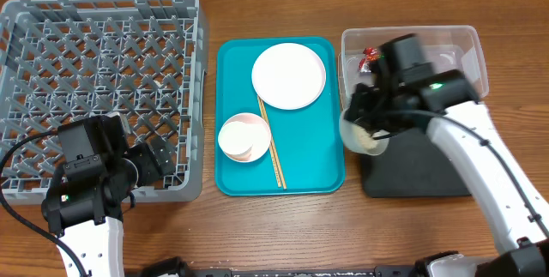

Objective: Sort waste into correct bins and load items into the dishwasher
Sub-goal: 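Carry the bowl over the black tray and tip the rice out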

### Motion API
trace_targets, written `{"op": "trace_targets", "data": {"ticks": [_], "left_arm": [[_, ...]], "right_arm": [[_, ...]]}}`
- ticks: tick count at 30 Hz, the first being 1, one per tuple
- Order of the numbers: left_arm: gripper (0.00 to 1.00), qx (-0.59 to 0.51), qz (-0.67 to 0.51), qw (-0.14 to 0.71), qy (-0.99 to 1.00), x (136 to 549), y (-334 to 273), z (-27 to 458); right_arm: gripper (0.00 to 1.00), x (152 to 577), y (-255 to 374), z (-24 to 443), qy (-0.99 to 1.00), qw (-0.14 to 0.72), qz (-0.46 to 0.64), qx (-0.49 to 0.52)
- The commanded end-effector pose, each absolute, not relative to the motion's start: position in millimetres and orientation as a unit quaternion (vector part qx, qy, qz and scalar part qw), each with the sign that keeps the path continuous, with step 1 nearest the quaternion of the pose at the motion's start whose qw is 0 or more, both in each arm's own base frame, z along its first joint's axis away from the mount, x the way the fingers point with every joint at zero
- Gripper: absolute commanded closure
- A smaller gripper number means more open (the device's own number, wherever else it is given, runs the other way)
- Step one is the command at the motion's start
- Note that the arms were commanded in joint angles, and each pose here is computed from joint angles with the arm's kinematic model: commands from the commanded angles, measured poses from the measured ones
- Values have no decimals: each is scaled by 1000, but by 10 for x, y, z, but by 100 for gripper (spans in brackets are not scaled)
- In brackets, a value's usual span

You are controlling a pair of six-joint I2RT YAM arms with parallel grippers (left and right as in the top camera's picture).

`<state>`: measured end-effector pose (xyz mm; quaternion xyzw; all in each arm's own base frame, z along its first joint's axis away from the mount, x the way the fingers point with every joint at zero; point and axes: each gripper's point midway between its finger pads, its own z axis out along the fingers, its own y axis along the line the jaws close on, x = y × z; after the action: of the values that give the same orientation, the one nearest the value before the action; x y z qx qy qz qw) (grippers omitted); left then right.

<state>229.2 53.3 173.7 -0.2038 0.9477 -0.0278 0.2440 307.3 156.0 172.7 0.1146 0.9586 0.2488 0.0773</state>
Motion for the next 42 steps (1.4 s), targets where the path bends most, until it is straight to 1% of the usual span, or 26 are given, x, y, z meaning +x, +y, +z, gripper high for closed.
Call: {"op": "trace_targets", "data": {"ticks": [1,4,8,13,16,21,26,32,37,42], "left_arm": [[0,-197,-29,254,946,2333,539,1808],[0,-197,-29,254,946,2333,540,1809],[0,-197,-29,254,946,2333,540,1809],[0,-197,-30,254,947,2331,539,1807],[0,-197,-30,253,947,2328,538,1805],[0,-197,-30,253,947,2326,536,1804],[0,-197,-30,252,947,2324,536,1803],[0,-197,-30,251,947,2318,535,1800],[0,-197,-30,249,948,2311,533,1796],[0,-197,-30,249,948,2311,533,1796]], "right_arm": [[96,3009,1477,1740,936,47,332,104],[96,3006,1262,1615,922,42,367,116],[96,2981,1066,1553,888,52,441,120],[96,2930,818,1498,831,74,528,157],[96,2910,654,1454,800,92,563,188],[96,2883,517,1551,740,125,629,201],[96,2857,414,1796,676,154,695,189],[96,2872,219,1803,660,157,696,233],[96,2880,28,1803,651,175,692,259],[96,2895,-288,1808,630,194,687,306]]}}
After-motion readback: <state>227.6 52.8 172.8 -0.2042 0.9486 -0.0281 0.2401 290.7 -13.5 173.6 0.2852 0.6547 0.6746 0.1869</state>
